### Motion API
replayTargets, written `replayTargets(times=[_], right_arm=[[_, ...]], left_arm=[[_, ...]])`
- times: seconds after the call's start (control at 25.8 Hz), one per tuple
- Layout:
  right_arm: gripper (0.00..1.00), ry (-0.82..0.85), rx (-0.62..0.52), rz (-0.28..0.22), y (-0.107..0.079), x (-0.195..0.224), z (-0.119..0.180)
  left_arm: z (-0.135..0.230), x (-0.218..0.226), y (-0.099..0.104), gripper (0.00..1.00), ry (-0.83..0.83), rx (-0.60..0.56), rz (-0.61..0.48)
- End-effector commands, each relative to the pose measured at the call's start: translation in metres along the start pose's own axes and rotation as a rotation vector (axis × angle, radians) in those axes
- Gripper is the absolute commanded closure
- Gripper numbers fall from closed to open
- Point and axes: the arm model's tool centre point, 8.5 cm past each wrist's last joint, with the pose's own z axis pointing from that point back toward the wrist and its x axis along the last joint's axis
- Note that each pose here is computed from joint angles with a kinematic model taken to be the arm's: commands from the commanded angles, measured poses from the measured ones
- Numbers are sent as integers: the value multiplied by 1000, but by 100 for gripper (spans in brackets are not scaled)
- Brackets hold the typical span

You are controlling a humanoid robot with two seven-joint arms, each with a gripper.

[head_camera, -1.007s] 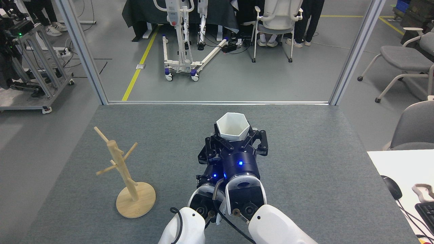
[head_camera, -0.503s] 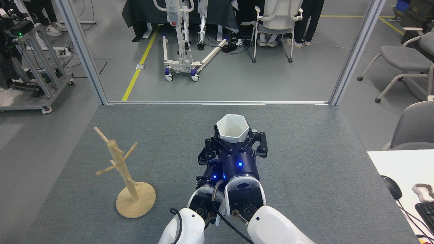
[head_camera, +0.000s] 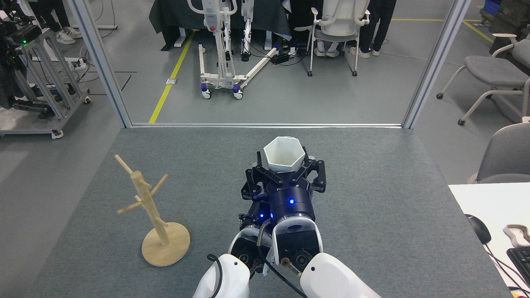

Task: Hang cup on storage rack
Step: 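Close the left gripper on the cup below the right gripper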

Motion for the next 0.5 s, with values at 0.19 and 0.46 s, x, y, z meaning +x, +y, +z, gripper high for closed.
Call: replayTargets(times=[0.19, 0.46], right_arm=[[0, -19, 3, 5, 1, 3, 1], [0, -24, -2, 1, -1, 4, 2]], left_arm=[[1, 15, 5, 100, -142, 21, 3], [1, 16, 5, 100, -157, 20, 1]])
